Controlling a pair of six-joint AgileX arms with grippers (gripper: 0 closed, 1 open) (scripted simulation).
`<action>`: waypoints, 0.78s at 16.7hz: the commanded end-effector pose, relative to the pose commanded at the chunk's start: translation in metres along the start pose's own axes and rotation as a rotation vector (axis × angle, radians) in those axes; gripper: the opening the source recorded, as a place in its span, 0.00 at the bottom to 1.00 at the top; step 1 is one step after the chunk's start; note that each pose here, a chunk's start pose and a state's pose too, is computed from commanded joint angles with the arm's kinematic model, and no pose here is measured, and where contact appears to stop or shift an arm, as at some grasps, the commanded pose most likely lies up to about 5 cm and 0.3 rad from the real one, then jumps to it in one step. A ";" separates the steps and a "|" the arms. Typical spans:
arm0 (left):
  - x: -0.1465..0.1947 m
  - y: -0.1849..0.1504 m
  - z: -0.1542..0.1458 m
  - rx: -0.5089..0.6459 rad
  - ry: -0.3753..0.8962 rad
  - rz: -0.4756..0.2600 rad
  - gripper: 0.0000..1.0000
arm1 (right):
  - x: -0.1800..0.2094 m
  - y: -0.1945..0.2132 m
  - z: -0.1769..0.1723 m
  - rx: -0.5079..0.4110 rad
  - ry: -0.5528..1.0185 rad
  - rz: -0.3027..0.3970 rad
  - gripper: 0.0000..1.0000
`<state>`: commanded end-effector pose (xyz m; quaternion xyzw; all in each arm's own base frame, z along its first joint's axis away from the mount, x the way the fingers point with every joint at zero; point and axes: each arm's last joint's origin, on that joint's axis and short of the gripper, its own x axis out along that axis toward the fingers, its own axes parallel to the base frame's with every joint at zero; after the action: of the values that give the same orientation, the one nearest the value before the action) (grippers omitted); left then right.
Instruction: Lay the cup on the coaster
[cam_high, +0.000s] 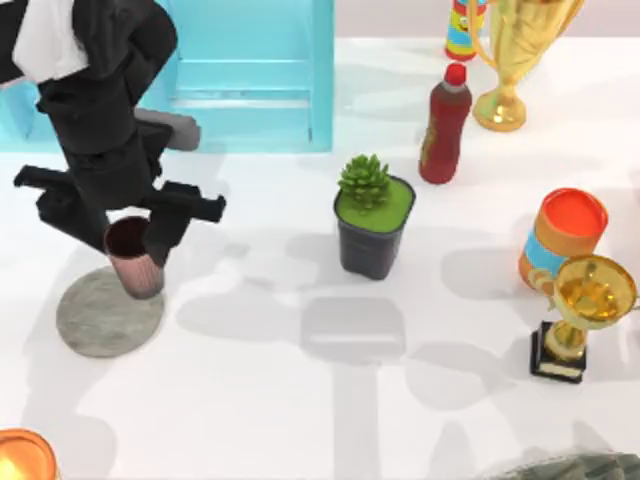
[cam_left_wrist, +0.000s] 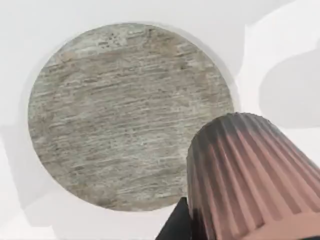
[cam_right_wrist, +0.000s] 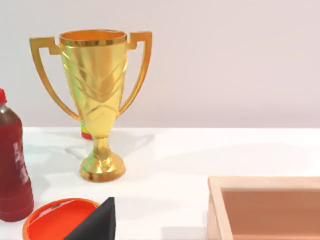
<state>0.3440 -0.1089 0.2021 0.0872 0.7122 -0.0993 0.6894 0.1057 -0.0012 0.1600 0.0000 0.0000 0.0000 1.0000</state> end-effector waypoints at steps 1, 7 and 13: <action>-0.006 0.016 -0.002 -0.090 -0.008 -0.005 0.00 | 0.000 0.000 0.000 0.000 0.000 0.000 1.00; -0.017 0.043 -0.008 -0.244 -0.025 -0.015 0.00 | 0.000 0.000 0.000 0.000 0.000 0.000 1.00; 0.014 0.043 -0.006 -0.242 -0.024 -0.013 0.00 | 0.000 0.000 0.000 0.000 0.000 0.000 1.00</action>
<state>0.3491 -0.0664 0.1873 -0.0024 0.7114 -0.0182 0.7026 0.1057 -0.0012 0.1600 0.0000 0.0000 0.0000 1.0000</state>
